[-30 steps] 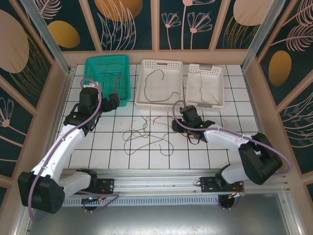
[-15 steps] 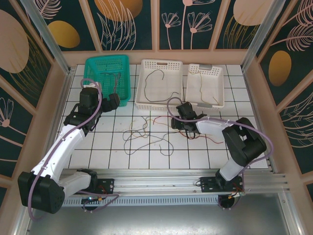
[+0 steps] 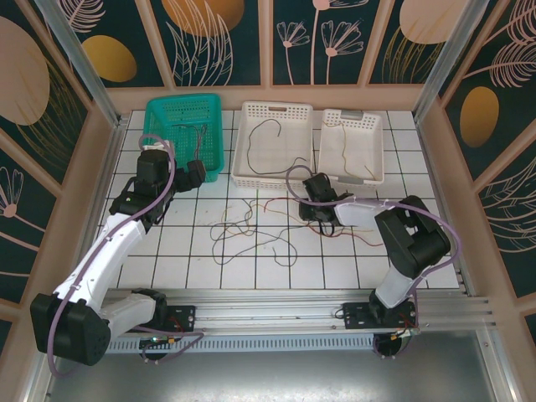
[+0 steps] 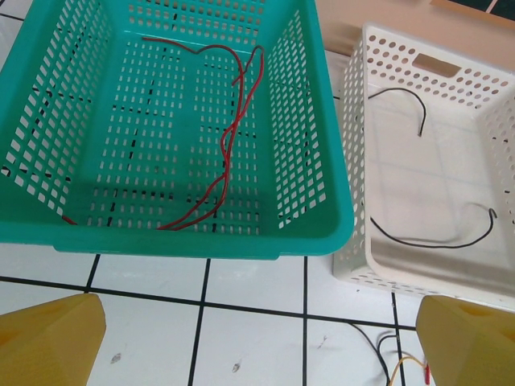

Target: Untangle the cables

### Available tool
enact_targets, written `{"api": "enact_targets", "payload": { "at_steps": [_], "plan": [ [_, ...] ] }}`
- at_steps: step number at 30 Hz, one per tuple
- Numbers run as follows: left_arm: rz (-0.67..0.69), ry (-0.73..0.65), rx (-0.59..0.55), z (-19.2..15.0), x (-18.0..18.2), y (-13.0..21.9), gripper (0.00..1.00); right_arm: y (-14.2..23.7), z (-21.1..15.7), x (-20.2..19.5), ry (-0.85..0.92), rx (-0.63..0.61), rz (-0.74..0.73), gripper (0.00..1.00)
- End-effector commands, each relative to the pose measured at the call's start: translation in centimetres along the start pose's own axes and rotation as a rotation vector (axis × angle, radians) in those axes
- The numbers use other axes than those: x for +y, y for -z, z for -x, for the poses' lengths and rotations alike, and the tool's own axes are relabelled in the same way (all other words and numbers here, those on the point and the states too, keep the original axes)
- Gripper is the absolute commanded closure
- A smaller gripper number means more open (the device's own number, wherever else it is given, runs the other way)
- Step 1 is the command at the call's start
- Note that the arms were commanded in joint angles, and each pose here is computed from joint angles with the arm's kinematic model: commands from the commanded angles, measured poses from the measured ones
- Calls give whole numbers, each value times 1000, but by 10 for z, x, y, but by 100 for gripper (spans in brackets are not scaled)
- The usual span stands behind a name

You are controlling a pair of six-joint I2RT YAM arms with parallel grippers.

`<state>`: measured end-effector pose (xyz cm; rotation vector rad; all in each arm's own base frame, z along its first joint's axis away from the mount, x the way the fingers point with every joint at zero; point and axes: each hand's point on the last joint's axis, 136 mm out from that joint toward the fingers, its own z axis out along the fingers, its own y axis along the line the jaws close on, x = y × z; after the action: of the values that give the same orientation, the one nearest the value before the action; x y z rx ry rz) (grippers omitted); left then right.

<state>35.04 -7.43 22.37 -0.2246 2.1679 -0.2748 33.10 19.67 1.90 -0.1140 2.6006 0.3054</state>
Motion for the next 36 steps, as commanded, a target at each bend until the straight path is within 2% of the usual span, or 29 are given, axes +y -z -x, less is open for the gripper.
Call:
{"api": "enact_targets", "payload": {
  "at_steps": [1,6,10,16,22,36],
  "plan": [
    [8,-26,8,-3,1,3,2,-3,-1,23,16,13,110,87],
    [-4,-25,7,-3,-2,4,1,26,16,47,44,-47,213,100],
    [-46,-11,11,-3,-9,6,1,57,32,67,72,-110,284,100],
    [-198,40,7,0,-36,16,1,112,60,91,111,-217,375,100],
    [-371,110,38,-11,-61,24,1,155,83,106,195,-339,360,100],
    [-754,182,57,-26,-114,62,1,268,112,149,178,-675,748,100]
  ]
}}
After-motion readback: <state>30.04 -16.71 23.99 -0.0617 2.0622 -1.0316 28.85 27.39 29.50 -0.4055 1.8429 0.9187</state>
